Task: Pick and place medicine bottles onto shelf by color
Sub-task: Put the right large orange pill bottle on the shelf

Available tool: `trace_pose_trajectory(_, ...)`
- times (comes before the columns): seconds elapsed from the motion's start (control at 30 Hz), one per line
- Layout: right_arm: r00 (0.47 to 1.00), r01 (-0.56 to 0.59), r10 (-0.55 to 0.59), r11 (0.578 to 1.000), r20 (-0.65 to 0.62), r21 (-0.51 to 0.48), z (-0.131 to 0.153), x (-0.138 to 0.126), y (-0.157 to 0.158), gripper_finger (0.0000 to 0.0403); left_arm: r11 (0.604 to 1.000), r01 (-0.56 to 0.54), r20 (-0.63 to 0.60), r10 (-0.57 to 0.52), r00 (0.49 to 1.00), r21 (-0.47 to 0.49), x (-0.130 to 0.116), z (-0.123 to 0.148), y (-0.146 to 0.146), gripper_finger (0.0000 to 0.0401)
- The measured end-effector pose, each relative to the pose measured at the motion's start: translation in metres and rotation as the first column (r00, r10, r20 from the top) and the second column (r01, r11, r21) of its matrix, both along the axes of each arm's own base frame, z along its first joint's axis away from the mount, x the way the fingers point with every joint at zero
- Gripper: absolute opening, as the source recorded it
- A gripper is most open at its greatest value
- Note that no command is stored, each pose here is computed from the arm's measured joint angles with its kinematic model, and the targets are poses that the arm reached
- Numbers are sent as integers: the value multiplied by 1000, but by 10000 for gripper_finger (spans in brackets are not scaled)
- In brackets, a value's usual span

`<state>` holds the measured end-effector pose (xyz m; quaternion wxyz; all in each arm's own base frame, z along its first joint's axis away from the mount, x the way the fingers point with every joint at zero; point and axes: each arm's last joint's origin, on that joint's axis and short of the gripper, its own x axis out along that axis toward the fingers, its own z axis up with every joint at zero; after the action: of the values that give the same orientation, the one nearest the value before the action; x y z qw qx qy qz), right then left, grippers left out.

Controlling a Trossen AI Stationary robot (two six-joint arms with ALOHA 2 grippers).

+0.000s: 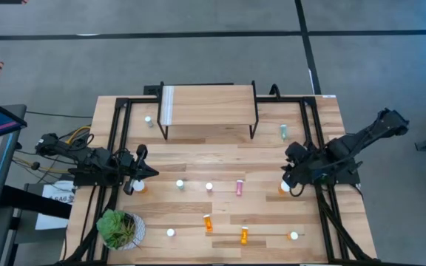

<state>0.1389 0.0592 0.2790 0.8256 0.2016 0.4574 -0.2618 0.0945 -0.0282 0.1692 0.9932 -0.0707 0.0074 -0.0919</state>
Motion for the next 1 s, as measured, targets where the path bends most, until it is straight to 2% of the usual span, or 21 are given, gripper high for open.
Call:
trace_pose_trajectory(0.1,996,41,-40,999,-78,7,-8,4,2,244,1000,0,1,0,1000,0,0,0,0,0)
trace_pose_trajectory(0.2,990,36,-34,999,-139,10,-15,10,6,261,1000,0,0,0,1000,0,0,0,0,0)
trace_pose_trajectory(0.5,961,-46,49,999,-273,18,-27,17,15,266,1000,0,0,0,1000,0,0,0,0,0)
trace_pose_trajectory(0.7,975,-19,29,999,-222,48,-21,-7,-2,266,1000,0,0,0,1000,0,0,0,0,0)
trace_pose_trajectory(0.8,982,66,-51,995,-183,77,-21,-30,-20,266,1000,0,1,0,1000,0,0,0,0,0)
trace_pose_trajectory(0.9,995,90,-84,985,-49,146,-22,-38,-28,266,1000,1,0,-1,1000,0,0,0,0,0)
trace_pose_trajectory(1.0,995,68,-81,978,56,199,-26,-35,-27,266,1000,0,0,0,1000,0,0,0,0,0)
